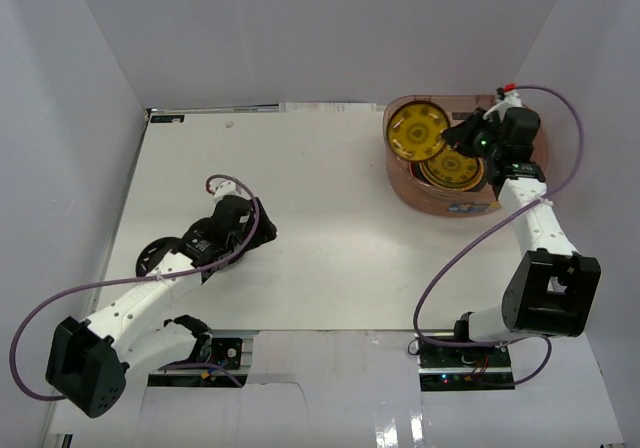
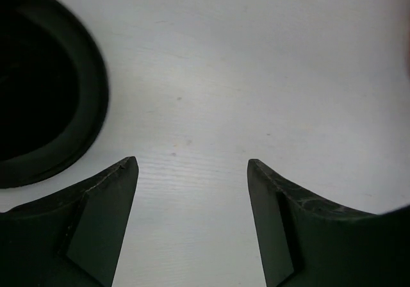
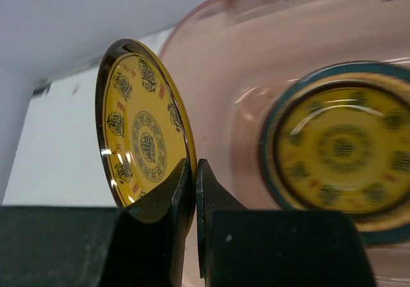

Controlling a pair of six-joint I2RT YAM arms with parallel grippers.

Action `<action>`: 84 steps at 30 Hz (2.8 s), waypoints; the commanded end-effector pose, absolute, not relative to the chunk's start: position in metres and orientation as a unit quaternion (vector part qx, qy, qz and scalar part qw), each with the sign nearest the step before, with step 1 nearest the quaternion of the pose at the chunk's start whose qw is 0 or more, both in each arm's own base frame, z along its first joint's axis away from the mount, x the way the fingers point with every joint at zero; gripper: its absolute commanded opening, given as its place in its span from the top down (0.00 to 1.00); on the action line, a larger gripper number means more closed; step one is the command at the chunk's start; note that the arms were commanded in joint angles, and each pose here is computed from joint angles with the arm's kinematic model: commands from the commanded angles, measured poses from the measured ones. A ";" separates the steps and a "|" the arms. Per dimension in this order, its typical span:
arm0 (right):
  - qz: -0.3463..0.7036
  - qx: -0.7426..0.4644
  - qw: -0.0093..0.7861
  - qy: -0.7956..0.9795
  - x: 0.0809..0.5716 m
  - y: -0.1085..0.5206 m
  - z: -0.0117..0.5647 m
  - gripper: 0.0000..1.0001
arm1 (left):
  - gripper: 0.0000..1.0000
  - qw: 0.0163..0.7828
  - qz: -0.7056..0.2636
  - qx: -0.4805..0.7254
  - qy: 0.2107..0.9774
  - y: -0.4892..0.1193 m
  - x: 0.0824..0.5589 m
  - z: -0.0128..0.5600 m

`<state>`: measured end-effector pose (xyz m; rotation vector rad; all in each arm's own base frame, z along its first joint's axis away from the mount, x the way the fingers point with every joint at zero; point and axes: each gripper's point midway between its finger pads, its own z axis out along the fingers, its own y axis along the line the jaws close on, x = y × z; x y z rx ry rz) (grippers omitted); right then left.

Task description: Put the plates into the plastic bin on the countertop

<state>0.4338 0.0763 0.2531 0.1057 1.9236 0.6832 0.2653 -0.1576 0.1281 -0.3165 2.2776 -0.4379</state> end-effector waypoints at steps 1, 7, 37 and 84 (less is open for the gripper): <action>0.235 0.158 0.561 0.778 0.465 0.010 0.259 0.92 | 0.18 0.395 -0.127 -0.218 0.884 -0.107 0.250 0.118; 0.193 0.224 0.533 0.793 0.479 -0.041 0.211 0.92 | 0.13 0.373 -0.107 -0.298 0.872 -0.069 0.236 0.099; 0.373 -0.039 0.519 0.768 0.368 0.201 0.237 0.32 | 0.87 0.342 -0.141 -0.443 0.816 -0.036 0.237 0.031; 0.236 0.214 0.527 0.788 0.445 -0.013 0.221 0.92 | 0.02 0.373 -0.471 0.155 0.784 -0.206 0.224 0.223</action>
